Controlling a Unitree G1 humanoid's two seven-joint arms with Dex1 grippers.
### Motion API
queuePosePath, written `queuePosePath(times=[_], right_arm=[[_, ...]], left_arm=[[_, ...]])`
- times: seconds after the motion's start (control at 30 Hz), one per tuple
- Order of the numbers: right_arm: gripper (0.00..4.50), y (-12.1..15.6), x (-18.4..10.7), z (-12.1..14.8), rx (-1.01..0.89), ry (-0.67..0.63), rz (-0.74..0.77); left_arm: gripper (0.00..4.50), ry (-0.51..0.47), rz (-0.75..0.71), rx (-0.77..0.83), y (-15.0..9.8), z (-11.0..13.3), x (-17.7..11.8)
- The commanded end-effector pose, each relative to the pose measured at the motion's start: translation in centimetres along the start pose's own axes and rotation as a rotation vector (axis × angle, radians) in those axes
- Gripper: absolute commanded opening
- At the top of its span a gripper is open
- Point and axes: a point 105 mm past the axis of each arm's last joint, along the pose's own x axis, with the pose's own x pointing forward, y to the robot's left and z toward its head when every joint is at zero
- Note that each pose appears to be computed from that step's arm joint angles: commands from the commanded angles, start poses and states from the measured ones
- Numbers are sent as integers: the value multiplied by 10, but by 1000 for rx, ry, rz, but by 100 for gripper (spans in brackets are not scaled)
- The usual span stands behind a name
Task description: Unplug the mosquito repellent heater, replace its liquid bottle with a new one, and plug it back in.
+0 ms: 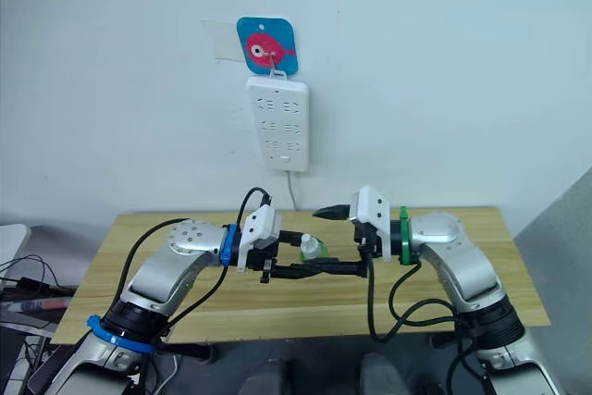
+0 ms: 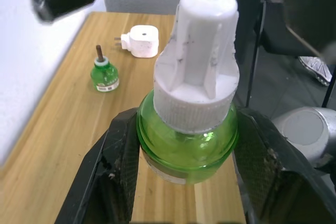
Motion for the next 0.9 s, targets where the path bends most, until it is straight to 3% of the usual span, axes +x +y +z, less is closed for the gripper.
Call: queuePosePath(times=[0.03, 0.27, 0.5, 0.73, 0.9], right_arm=[[447, -2, 9, 6, -22, -16, -45], [447, -15, 15, -4, -35, 17, -125], [447, -22, -3, -9, -26, 45, -149], [447, -18, -31, -11, -10, 90, -101], [447, -10, -26, -7, 24, 54, -44]], left_arm=[[224, -28, 18, 22, 5, 9, -3], [224, -25, 16, 24, 4, 9, -2], [224, -18, 16, 21, 2, 6, -5], [224, -14, 17, 21, 2, 4, -7], [224, -13, 16, 23, 3, 3, -6]])
